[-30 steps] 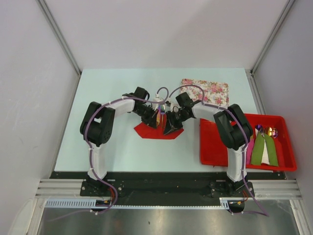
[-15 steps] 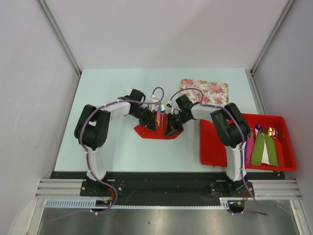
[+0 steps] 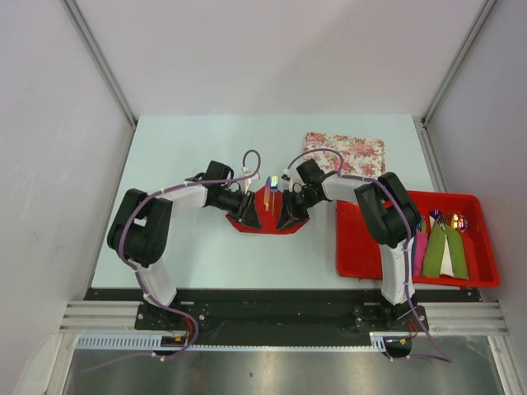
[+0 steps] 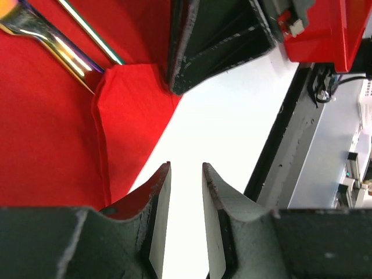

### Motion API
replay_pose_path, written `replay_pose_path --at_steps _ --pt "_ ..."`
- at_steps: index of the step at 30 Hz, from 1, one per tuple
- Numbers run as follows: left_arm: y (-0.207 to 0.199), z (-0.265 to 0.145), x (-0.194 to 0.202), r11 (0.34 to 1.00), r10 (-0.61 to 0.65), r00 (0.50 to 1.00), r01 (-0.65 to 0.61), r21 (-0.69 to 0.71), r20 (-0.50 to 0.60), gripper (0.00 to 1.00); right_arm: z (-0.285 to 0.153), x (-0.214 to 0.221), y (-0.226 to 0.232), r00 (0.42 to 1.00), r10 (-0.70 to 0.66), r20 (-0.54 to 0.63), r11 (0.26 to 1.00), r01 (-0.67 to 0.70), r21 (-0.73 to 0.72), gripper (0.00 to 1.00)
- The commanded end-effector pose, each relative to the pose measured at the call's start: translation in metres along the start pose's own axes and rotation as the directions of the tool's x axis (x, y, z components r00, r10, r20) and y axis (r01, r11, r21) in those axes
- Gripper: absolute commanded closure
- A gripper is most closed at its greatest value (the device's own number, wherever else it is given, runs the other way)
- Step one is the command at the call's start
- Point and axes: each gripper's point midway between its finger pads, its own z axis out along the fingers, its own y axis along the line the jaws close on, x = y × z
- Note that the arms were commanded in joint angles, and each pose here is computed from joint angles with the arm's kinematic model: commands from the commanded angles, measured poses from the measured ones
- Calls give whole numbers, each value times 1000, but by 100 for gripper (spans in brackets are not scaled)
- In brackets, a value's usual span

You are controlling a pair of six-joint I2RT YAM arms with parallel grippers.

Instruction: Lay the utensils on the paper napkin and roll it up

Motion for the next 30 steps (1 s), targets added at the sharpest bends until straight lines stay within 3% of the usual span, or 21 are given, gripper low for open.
replay_pose_path --at_steps 1,11,17,23,26,30 --pt "6 4 -10 1000 -26 999 25 2 40 67 5 4 -29 1000 23 3 995 -23 92 84" --pt "46 15 -12 989 -137 990 138 -49 25 80 -2 0 -25 1000 4 26 996 -7 91 83" --pt "56 19 -1 982 -171 985 170 -81 2 84 -17 -16 -11 997 -53 61 996 48 80 75" --pt "58 20 1 979 -184 983 183 -86 -3 85 -56 -36 -3 981 -149 122 983 134 124 53" --pt "58 21 2 978 -190 982 189 -91 -5 85 -71 -43 -6 976 -168 138 975 145 167 48" --pt "60 22 2 977 -193 981 192 -94 -5 86 -75 -37 -2 973 -195 120 974 178 140 53"
